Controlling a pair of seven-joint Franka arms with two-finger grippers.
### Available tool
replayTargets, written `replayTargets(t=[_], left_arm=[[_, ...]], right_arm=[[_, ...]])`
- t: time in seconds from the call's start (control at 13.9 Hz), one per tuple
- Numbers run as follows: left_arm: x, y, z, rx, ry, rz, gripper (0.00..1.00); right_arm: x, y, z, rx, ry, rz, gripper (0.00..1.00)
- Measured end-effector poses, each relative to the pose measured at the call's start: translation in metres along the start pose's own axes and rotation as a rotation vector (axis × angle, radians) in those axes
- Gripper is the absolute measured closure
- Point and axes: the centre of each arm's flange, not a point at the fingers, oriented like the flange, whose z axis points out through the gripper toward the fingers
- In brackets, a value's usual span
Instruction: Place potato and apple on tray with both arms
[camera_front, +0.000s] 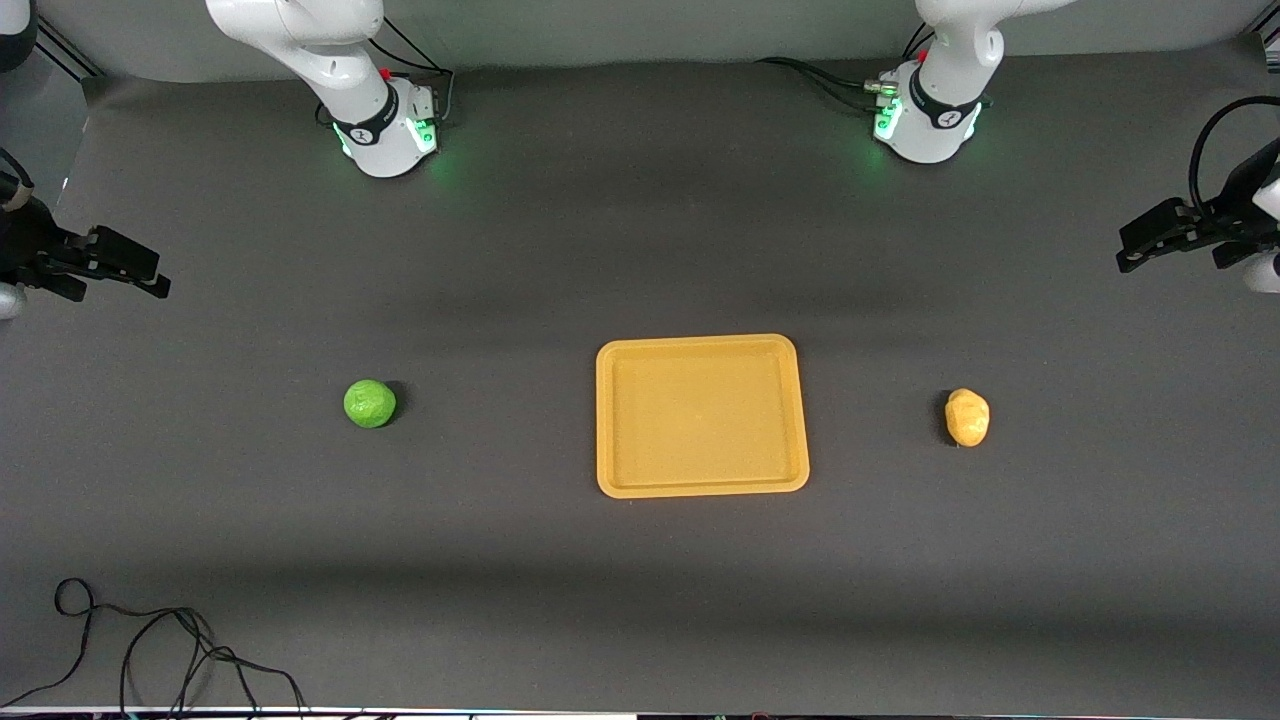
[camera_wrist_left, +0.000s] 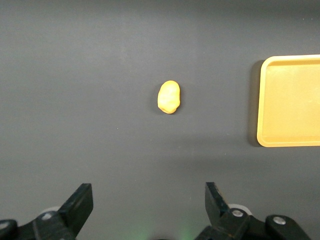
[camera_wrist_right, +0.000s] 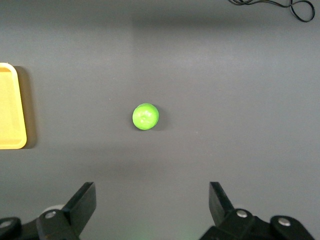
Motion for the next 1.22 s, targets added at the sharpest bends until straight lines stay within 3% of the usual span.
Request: replayTargets(t=[0.79,1.22], left_arm=[[0.000,-0.003,0.005,-0.001,-0.024,-0.006,0.00],[0.011,-0.006,0.033,-0.007,-0.092,-0.014,0.00]], right_arm=[[0.000,0.000,-0.001,0.000,0.002,-0.001,0.00],[0.001,-0.001,0.001,0.000,0.000,-0.003,0.00]])
